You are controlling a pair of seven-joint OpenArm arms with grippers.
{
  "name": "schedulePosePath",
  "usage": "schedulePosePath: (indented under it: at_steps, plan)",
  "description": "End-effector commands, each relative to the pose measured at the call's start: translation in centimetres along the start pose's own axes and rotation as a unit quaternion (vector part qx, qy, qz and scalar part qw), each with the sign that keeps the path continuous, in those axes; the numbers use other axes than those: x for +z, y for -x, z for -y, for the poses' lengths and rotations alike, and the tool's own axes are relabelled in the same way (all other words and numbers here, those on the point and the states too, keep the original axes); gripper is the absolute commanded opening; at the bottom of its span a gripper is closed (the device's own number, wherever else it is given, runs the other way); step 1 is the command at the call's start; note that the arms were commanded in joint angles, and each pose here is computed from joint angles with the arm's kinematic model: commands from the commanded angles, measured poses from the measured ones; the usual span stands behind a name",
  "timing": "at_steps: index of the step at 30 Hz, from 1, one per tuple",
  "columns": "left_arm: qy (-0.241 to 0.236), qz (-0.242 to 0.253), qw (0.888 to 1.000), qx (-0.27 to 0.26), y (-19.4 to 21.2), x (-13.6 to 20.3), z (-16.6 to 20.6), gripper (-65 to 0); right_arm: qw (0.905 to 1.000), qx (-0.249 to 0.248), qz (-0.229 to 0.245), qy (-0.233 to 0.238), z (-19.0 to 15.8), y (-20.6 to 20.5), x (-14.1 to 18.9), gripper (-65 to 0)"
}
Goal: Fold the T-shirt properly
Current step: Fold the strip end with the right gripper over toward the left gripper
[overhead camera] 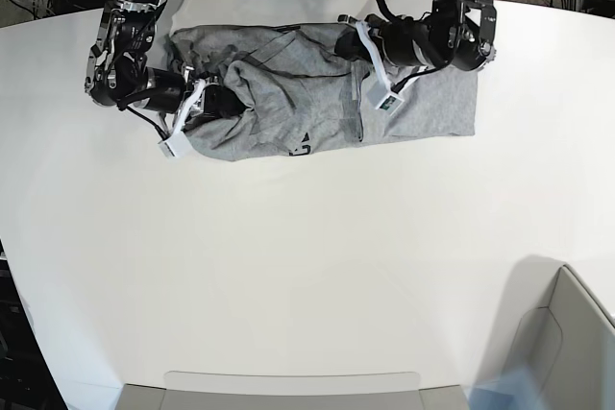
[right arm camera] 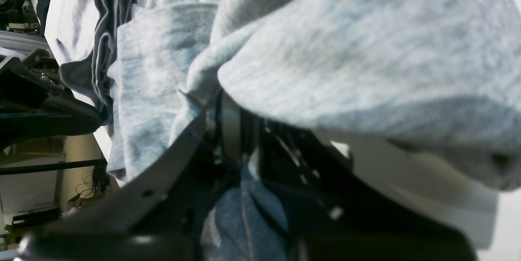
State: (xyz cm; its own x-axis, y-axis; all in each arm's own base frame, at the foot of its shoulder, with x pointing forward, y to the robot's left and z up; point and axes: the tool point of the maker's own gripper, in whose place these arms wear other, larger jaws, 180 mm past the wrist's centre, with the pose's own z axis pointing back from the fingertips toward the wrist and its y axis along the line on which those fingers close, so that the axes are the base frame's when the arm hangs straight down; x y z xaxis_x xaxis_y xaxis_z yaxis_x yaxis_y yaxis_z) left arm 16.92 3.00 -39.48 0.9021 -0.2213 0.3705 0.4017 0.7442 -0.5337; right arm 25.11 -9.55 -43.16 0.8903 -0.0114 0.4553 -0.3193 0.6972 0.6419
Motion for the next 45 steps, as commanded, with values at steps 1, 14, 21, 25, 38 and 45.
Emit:
schedulePosePath:
  at_steps: [1, 14, 21, 25, 38, 45]
  plan:
    - [0.002, 0.016, 1.0, -0.006, -0.9, 0.4, 0.2, -65.0, 0.994, 0.005, -0.091, 0.062, 3.0, 3.5, 1.5, -65.0]
    - [0.109, 0.103, 0.988, -0.036, -4.9, 3.2, 5.9, -65.0, 0.9853, 0.014, 0.01, 0.17, 9.5, -3.8, 10.6, -65.0]
    - [0.065, 0.107, 0.992, -0.008, -4.0, 4.7, 2.5, -65.0, 0.9764, 0.051, 0.06, 0.201, 10.3, -7.1, 13.6, -65.0]
    - [0.01, 0.104, 0.994, 0.024, -1.9, 6.8, -1.4, -65.0, 0.9689, 0.071, 0.09, 0.219, 8.6, -9.6, 14.4, -65.0]
    - [-0.056, 0.096, 0.993, 0.036, -0.5, 9.8, -5.4, -65.0, 0.9758, 0.074, 0.114, 0.171, -3.8, -13.5, 7.6, -65.0]
    - [-0.057, 0.096, 0.993, 0.035, -0.6, 9.8, -5.4, -65.0, 0.986, 0.055, 0.058, 0.147, -8.3, -11.2, 2.7, -65.0]
